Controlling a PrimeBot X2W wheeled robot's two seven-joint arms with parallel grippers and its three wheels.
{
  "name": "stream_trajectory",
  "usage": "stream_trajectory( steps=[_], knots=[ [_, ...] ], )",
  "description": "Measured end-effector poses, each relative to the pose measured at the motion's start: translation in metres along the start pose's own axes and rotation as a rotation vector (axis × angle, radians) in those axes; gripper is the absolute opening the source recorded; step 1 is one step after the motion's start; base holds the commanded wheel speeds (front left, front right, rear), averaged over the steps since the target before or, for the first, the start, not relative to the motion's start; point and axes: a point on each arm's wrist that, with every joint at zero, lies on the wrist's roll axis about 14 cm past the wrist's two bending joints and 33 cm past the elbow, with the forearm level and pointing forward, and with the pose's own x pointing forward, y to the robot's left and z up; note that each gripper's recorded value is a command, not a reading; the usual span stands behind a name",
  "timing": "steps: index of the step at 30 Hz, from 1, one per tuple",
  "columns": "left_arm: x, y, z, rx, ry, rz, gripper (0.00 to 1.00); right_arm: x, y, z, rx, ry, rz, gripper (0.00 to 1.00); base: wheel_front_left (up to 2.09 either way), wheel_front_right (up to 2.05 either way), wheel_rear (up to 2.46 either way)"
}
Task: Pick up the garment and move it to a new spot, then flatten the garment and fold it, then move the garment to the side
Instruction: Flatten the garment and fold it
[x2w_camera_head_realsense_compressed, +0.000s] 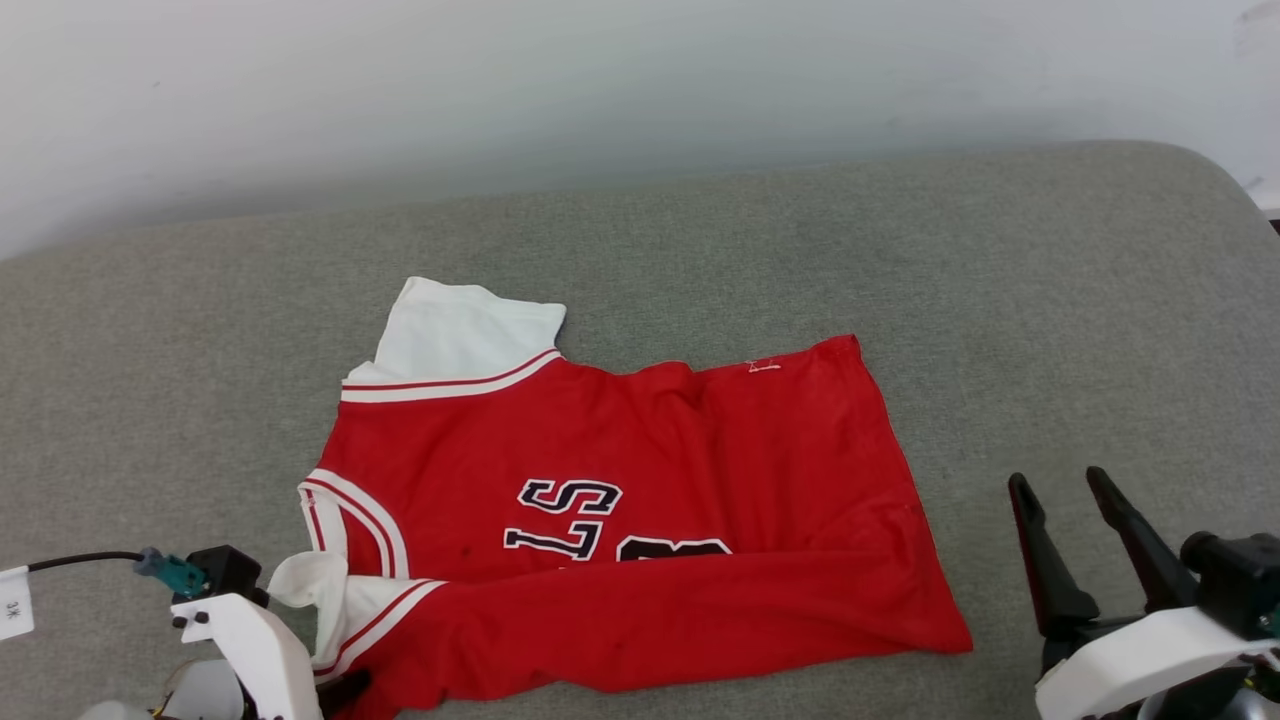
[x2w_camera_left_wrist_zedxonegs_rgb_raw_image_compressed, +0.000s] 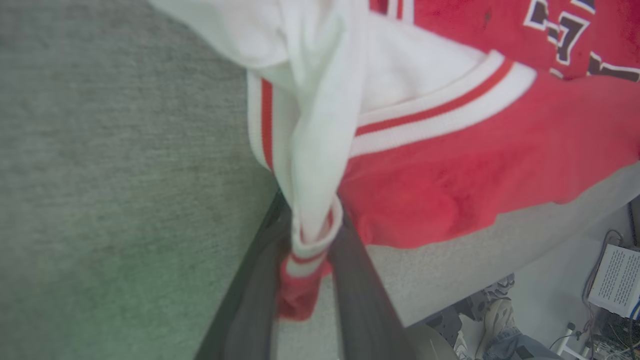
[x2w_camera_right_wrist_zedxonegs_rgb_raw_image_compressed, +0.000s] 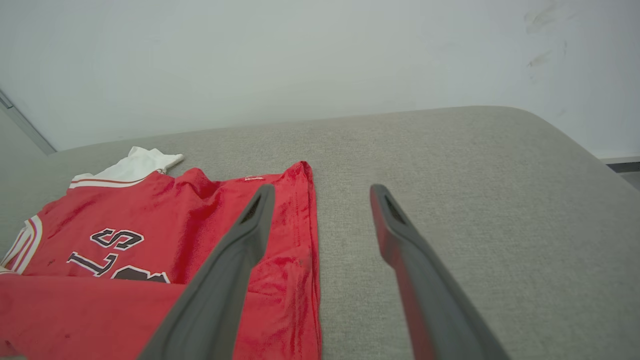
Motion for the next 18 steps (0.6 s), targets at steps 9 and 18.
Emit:
stream_trajectory(
  steps=[9, 18],
  knots=[
    [-0.010, -0.003, 0.009, 0.031, -0.111, -0.005, 0.00, -0.005, -0.028, -0.040, 0.058, 0.326, -0.026, 1.00, 0.00, 0.00, 0.00],
    [-0.036, -0.012, 0.038, 0.134, -0.221, 0.006, 0.00, -0.004, -0.008, -0.097, 0.103, 0.788, 0.059, 1.00, 0.00, 0.00, 0.00]
  ],
)
